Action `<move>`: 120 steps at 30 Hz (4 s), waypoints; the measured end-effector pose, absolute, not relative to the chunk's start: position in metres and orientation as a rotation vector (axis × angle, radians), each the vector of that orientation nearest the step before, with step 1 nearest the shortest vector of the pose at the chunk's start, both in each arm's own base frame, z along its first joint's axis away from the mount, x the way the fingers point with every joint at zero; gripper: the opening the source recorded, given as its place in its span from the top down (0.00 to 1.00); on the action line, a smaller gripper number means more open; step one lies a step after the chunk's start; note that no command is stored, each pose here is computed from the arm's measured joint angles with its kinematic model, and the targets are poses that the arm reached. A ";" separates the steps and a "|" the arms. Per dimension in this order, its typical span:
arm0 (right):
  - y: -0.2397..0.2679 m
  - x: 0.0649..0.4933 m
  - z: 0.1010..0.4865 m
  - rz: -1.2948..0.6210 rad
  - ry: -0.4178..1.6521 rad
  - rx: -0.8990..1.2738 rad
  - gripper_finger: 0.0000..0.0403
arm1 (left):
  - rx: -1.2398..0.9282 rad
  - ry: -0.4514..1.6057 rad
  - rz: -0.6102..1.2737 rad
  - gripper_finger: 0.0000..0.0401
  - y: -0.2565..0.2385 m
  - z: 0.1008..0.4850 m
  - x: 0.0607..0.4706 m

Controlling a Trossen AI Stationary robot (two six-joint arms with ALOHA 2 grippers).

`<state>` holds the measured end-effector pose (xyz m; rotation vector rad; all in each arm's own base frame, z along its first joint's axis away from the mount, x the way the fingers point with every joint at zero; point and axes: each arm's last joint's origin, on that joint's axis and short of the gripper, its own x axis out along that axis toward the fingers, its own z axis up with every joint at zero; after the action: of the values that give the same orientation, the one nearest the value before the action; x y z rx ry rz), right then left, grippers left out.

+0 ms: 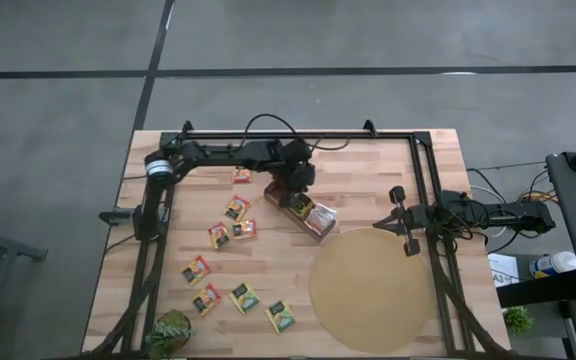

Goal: Pick & Place Tea
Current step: Adjust the yellow tea bags in the wooden organizer, then put the yellow tea bag into the middle section of the wooden organizer

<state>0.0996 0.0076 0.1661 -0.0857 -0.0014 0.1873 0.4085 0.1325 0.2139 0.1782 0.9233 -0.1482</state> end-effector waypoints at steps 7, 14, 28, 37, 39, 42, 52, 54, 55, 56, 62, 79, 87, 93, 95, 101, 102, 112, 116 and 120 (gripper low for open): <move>0.008 0.100 0.166 0.187 -0.001 -0.086 0.98 | 0.150 1.002 -0.173 1.00 0.128 0.216 0.400; 0.008 0.100 0.166 0.187 -0.001 -0.086 0.98 | 0.130 1.056 -0.204 1.00 0.121 0.214 0.397; 0.008 0.100 0.166 0.187 -0.001 -0.086 0.98 | 0.154 1.062 -0.255 1.00 0.101 0.227 0.394; 0.008 0.100 0.166 0.187 -0.001 -0.086 0.98 | 0.183 1.013 -0.243 1.00 0.099 0.239 0.392; 0.008 0.100 0.166 0.187 -0.002 -0.086 0.98 | 0.199 0.992 -0.241 1.00 0.100 0.239 0.394; 0.008 0.100 0.166 0.187 -0.002 -0.086 0.98 | 0.241 0.956 -0.222 1.00 0.101 0.240 0.397; 0.008 0.100 0.166 0.187 -0.002 -0.086 0.98 | 0.276 0.893 -0.206 1.00 0.104 0.239 0.406; 0.008 0.100 0.166 0.187 -0.001 -0.086 0.98 | 0.261 0.902 -0.220 1.00 0.103 0.235 0.406; 0.008 0.100 0.166 0.187 -0.001 -0.086 0.98 | 0.249 0.901 -0.228 1.00 0.102 0.234 0.407; 0.008 0.100 0.166 0.187 -0.001 -0.086 0.98 | 0.238 0.898 -0.236 1.00 0.101 0.234 0.407; 0.008 0.100 0.166 0.187 -0.001 -0.086 0.98 | 0.210 0.930 -0.266 1.00 0.096 0.232 0.405; 0.008 0.100 0.166 0.187 -0.001 -0.086 0.98 | 0.176 1.065 -0.313 1.00 0.090 0.230 0.390; 0.008 0.100 0.166 0.187 -0.001 -0.086 0.98 | 0.206 1.057 -0.274 1.00 0.090 0.239 0.388; 0.008 0.100 0.166 0.187 -0.001 -0.086 0.98 | 0.210 1.055 -0.261 1.00 0.088 0.243 0.387; 0.008 0.100 0.166 0.187 -0.001 -0.086 0.98 | 0.226 1.064 -0.245 1.00 0.085 0.247 0.385; 0.008 0.100 0.166 0.187 -0.001 -0.086 0.98 | 0.236 1.078 -0.177 1.00 0.065 0.266 0.375; 0.008 0.100 0.166 0.187 -0.001 -0.085 0.98 | 0.219 1.083 -0.156 1.00 0.060 0.270 0.373; 0.008 0.100 0.166 0.187 -0.001 -0.086 0.98 | -0.053 1.161 -0.039 0.94 0.000 0.280 0.362; 0.008 0.100 0.166 0.187 -0.001 -0.086 0.98 | -0.146 1.227 0.026 0.81 -0.022 0.276 0.357; 0.008 0.100 0.166 0.187 -0.001 -0.086 0.98 | -0.231 1.292 0.107 0.66 -0.044 0.267 0.351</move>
<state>0.0996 0.0076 0.1661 -0.0857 -0.0012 0.1873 0.3512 -0.0435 0.2669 -0.2313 1.2918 0.1074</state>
